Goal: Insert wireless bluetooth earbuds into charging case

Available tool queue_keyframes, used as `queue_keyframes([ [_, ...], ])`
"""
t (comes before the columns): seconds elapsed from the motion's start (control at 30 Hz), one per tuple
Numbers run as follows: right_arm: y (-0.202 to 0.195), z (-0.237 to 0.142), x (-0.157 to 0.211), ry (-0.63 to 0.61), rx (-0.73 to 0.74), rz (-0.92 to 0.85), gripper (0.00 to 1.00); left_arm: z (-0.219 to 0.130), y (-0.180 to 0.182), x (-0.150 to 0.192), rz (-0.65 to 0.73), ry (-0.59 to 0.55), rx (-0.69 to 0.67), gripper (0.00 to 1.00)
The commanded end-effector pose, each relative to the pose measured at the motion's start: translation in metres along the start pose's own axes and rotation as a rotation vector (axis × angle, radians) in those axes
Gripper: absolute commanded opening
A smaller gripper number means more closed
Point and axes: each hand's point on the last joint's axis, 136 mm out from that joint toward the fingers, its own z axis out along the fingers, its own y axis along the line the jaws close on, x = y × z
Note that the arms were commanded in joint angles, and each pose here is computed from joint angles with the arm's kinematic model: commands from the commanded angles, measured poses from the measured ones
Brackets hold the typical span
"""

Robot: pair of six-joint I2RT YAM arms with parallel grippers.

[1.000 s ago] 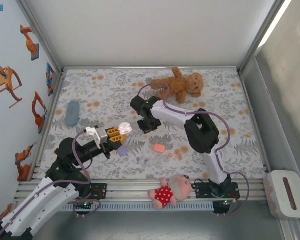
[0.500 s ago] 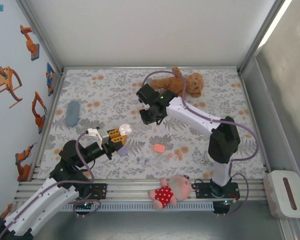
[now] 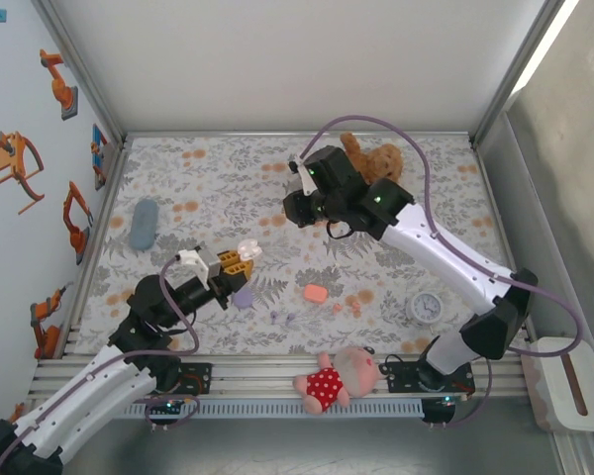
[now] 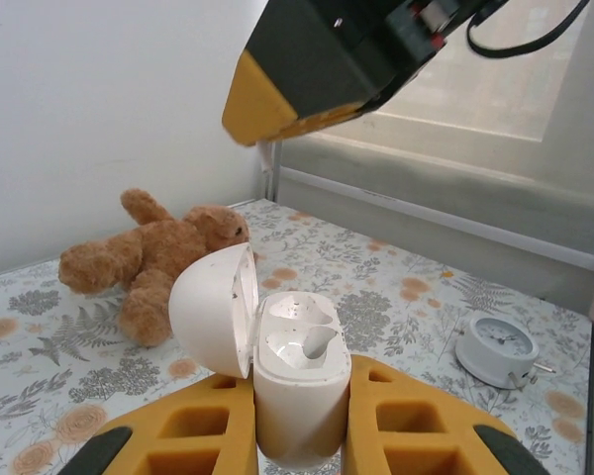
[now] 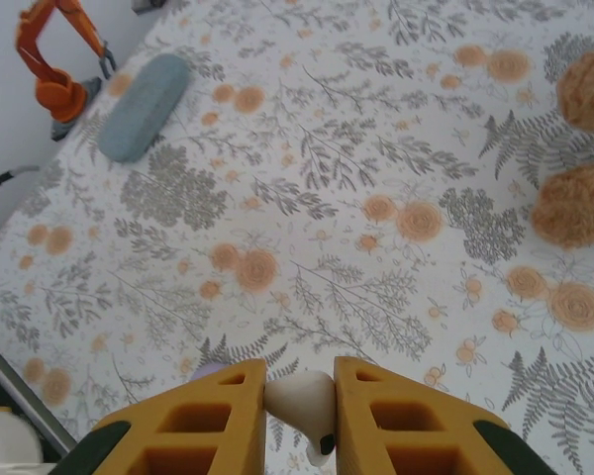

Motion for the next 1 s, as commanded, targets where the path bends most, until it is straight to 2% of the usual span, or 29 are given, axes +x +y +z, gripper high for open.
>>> queue_keyframes([
  [0.0, 0.023, -0.02, -0.017, -0.104, -0.088, -0.046, 0.21, 0.004, -0.001, -0.014, 0.003, -0.065, 0.008, 0.0],
  [0.27, 0.065, -0.051, -0.025, -0.207, -0.24, -0.109, 0.21, 0.016, 0.002, -0.022, 0.019, -0.083, 0.009, 0.0],
  [0.47, 0.084, -0.062, -0.021, -0.253, -0.298, -0.138, 0.21, 0.023, 0.002, -0.029, 0.031, -0.099, 0.013, 0.0],
  [0.97, 0.101, -0.048, 0.0, -0.243, -0.291, -0.162, 0.21, 0.033, -0.001, -0.05, 0.078, -0.138, 0.035, 0.0],
])
